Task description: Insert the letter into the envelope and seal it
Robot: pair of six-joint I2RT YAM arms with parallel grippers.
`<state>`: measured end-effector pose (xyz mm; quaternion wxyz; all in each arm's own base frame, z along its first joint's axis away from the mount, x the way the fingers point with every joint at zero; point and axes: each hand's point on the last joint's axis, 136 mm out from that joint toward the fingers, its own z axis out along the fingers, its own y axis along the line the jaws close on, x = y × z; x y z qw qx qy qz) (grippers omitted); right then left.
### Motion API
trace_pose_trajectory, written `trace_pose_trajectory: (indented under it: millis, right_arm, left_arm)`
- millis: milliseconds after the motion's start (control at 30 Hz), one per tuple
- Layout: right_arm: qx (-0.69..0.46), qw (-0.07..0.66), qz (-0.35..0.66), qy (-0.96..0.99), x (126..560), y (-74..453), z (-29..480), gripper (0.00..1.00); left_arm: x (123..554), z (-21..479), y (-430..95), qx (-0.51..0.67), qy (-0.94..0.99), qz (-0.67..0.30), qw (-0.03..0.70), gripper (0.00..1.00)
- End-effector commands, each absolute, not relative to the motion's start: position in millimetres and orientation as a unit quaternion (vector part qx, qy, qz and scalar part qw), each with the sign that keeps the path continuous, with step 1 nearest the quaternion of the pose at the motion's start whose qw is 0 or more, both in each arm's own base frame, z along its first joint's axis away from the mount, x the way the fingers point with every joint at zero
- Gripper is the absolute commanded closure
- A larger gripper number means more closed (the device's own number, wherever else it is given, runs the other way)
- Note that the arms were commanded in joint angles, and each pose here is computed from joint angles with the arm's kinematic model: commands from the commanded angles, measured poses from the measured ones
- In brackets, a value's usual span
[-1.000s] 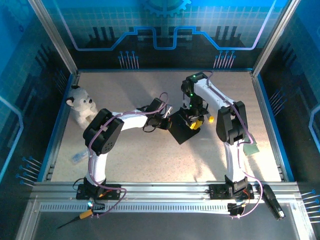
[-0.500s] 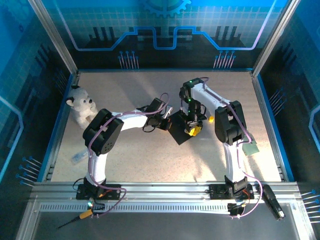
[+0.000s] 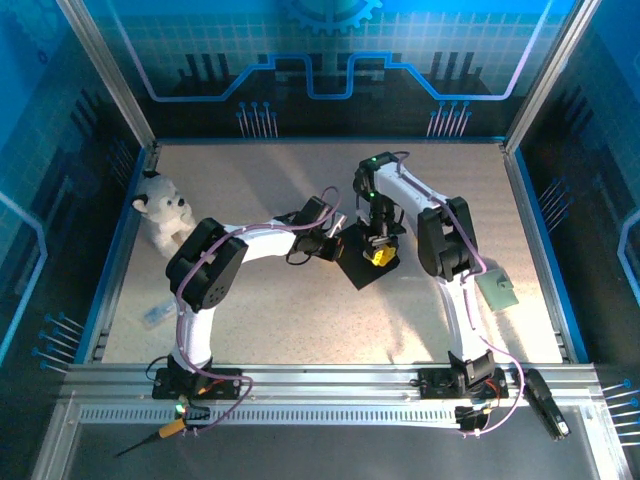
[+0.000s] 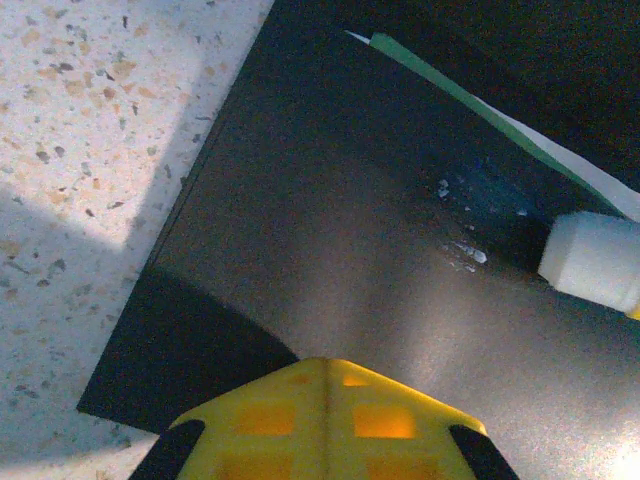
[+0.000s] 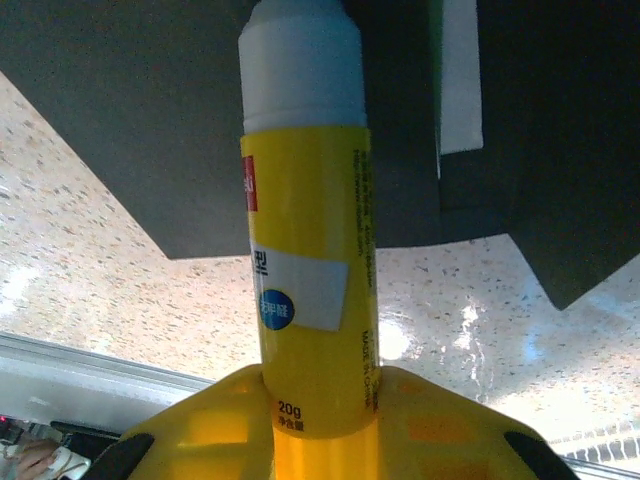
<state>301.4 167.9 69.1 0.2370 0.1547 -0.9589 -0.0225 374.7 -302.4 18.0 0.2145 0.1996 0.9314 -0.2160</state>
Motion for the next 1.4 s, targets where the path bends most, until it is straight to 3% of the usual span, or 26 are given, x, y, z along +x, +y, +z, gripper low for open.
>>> trace_pose_trajectory:
  millis: [0, 233, 500, 667, 800, 867, 1000, 1167, 1367]
  right_arm:
    - [0.150, 0.223, -0.030, -0.963, 322.5, 173.3, 51.0, 0.99]
    - [0.134, 0.177, -0.041, -0.974, 353.4, 182.6, 55.5, 1.00]
    - [0.115, 0.099, -0.057, -0.987, 367.8, 179.5, 95.5, 1.00]
    - [0.102, 0.044, -0.085, -0.990, 364.9, 176.7, 127.5, 1.00]
    - [0.096, 0.004, -0.113, -0.989, 358.6, 176.8, 151.1, 1.00]
    - [0.092, -0.024, -0.134, -0.986, 355.7, 178.5, 164.9, 0.99]
    - [0.083, -0.088, -0.184, -0.976, 352.2, 186.4, 189.2, 0.99]
    - [0.079, -0.159, -0.252, -0.951, 347.6, 204.0, 211.1, 0.98]
    - [0.096, -0.225, -0.319, -0.916, 335.7, 225.3, 237.8, 0.99]
  left_arm:
    - [348.7, 5.9, -300.0, 0.218, 0.939, -0.201, 0.175, 1.00]
    - [343.0, 0.9, -298.3, 0.221, 0.941, -0.192, 0.172, 1.00]
    - [349.7, 0.0, -280.9, 0.231, 0.944, -0.137, 0.191, 1.00]
    - [365.0, 36.9, -274.3, 0.206, 0.939, -0.124, 0.248, 1.00]
    - [373.3, 93.8, -279.6, 0.170, 0.926, -0.161, 0.297, 0.80]
    - [373.7, 128.6, -282.2, 0.144, 0.917, -0.191, 0.319, 0.59]
    - [363.6, 192.1, -285.1, 0.086, 0.890, -0.276, 0.352, 0.35]
    - [345.5, 247.0, -288.2, 0.010, 0.843, -0.400, 0.360, 0.29]
    - [335.6, 258.4, -295.6, -0.057, 0.801, -0.507, 0.312, 0.29]
